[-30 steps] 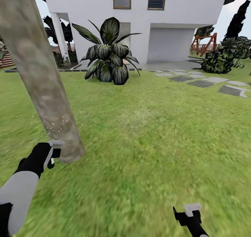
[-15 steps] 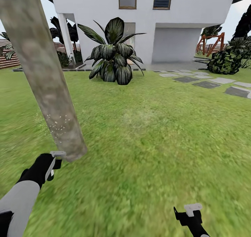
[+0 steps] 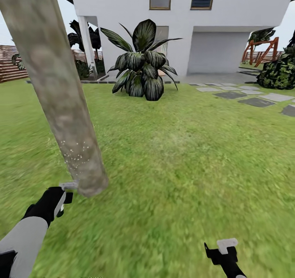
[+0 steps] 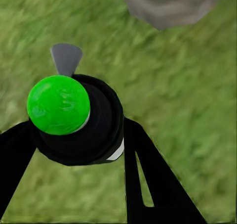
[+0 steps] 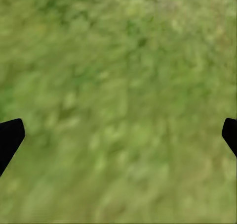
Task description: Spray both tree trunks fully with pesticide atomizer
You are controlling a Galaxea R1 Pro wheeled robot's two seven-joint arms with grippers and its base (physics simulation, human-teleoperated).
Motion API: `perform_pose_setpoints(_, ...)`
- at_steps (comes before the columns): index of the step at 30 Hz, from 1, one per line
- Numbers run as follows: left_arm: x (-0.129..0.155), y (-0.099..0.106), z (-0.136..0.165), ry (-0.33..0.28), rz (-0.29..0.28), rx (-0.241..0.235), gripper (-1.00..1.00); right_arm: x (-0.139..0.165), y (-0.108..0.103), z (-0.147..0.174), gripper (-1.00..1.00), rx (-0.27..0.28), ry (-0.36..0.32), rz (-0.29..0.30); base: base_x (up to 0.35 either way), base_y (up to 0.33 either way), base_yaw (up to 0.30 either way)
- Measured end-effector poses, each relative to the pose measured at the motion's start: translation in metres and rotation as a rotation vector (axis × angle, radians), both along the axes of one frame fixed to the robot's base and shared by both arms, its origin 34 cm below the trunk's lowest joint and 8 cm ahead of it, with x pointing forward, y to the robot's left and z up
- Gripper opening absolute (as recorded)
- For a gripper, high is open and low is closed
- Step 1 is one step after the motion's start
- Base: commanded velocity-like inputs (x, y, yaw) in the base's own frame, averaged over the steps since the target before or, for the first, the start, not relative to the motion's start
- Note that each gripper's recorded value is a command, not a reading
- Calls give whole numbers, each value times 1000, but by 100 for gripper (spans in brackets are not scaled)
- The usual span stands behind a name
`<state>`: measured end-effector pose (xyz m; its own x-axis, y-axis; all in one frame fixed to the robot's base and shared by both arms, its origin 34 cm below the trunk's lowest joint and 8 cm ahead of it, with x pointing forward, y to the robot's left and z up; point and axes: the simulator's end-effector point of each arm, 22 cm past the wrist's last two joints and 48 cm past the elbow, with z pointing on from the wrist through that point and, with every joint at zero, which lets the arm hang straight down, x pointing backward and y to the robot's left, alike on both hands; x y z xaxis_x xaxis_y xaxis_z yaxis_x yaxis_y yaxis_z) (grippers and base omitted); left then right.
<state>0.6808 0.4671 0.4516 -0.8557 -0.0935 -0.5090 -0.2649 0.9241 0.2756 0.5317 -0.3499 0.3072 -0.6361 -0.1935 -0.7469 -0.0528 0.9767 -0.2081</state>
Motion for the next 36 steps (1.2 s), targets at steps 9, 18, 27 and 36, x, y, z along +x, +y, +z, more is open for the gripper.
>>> perform_pose_setpoints(9,-2,-18,-13,5,-22,-13,-100,0,1,0,100,1,1,1,55,-141,170)
perform_pose_setpoints(18,-7,-17,-18,1,-20,-7,-100,0,3,-1,100,3,1,3,147,-261,1)
perform_pose_setpoints(27,-8,-5,-14,-16,29,32,-100,0,0,0,100,0,-1,-3,168,-252,0)
perform_pose_setpoints(36,-9,-7,-15,-22,47,14,-100,0,-1,0,100,-1,-2,-3,141,-253,117)
